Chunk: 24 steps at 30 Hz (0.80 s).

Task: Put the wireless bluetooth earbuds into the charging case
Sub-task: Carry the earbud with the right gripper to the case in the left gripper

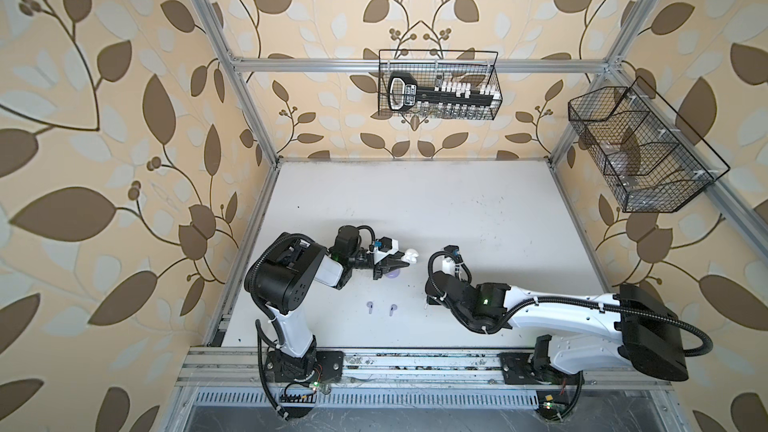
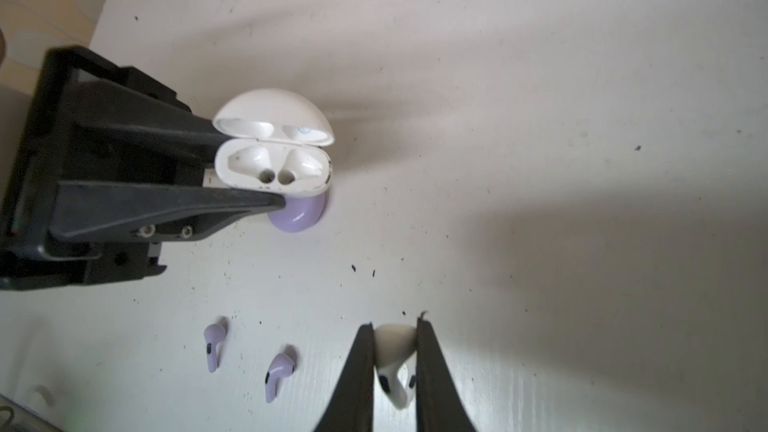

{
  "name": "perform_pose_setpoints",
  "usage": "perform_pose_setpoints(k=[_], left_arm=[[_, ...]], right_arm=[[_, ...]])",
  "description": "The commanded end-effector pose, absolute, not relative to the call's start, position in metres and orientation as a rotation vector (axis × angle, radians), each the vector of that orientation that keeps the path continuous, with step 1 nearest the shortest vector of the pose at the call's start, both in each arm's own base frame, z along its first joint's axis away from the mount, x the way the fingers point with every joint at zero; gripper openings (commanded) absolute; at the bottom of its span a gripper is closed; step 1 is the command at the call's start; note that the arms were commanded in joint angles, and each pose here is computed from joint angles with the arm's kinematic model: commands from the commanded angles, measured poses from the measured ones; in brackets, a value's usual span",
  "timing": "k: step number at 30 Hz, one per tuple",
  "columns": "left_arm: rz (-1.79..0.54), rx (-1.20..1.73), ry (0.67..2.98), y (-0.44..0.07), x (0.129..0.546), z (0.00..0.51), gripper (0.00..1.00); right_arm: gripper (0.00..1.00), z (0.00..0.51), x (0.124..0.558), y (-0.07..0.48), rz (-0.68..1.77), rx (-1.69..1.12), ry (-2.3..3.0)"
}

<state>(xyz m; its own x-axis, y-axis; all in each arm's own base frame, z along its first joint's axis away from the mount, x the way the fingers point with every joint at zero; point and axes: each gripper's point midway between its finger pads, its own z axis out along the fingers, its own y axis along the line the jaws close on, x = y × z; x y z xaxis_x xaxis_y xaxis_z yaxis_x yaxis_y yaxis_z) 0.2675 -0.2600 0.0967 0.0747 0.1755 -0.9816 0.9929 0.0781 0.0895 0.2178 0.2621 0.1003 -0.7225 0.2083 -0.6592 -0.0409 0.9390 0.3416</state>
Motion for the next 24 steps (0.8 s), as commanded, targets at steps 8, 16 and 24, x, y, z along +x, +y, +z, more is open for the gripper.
perform_pose_setpoints(k=[8, 16, 24], left_arm=[[-0.976, 1.256, 1.281, -0.263, 0.275, 0.110, 0.00], [-0.974, 1.222, 1.282, -0.262, 0.280, 0.113, 0.00], [-0.972, 1.188, 1.285, -0.260, 0.284, 0.115, 0.00]], right_arm=[[0.15, 0.122, 0.249, 0.270, 0.546, 0.231, 2.123], [0.15, 0.131, 0.263, 0.278, 0.625, 0.270, 2.039], [0.15, 0.145, 0.283, 0.287, 0.697, 0.292, 1.935]])
